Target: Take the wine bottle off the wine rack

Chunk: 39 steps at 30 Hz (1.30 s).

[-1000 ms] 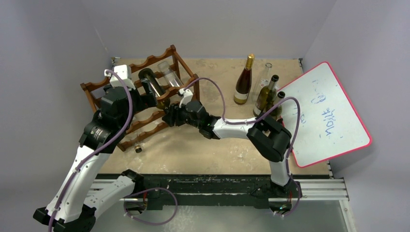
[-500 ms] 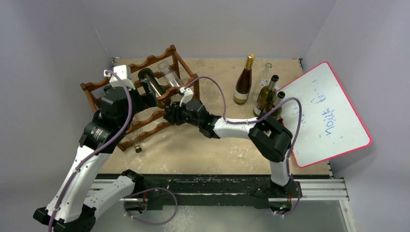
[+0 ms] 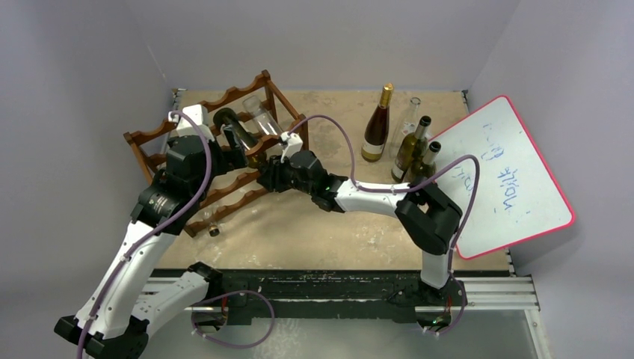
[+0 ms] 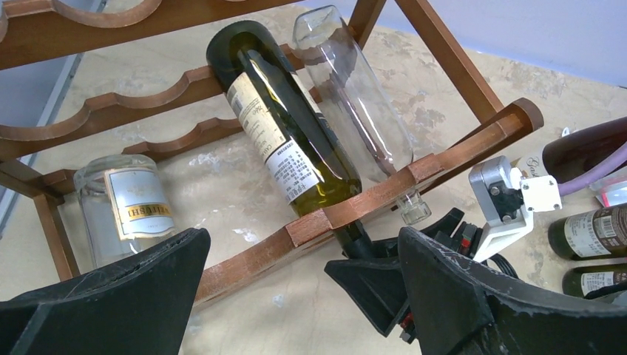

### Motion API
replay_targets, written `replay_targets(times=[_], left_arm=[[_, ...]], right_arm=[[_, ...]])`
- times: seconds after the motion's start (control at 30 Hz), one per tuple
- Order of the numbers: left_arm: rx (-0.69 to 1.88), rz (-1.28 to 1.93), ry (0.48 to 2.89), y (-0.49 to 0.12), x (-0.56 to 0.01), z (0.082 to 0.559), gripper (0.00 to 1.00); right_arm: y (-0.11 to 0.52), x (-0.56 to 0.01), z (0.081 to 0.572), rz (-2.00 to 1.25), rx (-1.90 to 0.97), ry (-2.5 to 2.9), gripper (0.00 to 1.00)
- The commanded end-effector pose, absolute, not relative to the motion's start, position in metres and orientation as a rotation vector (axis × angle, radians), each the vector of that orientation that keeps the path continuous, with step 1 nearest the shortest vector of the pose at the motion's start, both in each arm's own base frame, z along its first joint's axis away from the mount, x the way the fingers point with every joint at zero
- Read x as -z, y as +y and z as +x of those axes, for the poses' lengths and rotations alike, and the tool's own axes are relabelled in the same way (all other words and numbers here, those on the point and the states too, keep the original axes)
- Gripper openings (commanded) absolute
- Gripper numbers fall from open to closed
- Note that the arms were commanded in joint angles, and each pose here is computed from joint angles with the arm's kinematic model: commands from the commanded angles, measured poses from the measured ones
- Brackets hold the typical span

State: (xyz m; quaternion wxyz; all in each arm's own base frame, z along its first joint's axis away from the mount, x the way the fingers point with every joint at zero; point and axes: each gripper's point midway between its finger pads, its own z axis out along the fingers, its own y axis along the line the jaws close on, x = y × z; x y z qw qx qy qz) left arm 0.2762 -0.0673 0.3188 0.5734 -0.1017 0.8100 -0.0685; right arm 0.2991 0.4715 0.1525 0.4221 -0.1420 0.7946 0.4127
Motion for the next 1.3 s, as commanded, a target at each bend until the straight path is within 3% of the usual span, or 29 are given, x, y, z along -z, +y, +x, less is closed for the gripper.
replay_targets(times=[0.0, 1.27], left_arm=[[0.208, -0.276, 1.863, -0.071, -0.326, 0.282, 1.00], [0.183, -0.352, 1.972, -0.079, -0.239, 0.297, 1.00]], right_arm=[[0.478, -0.212, 0.282, -0.381, -1.161, 1.854, 0.00], [0.442, -0.195, 0.225, -0.419, -1.144, 1.923, 0.00]])
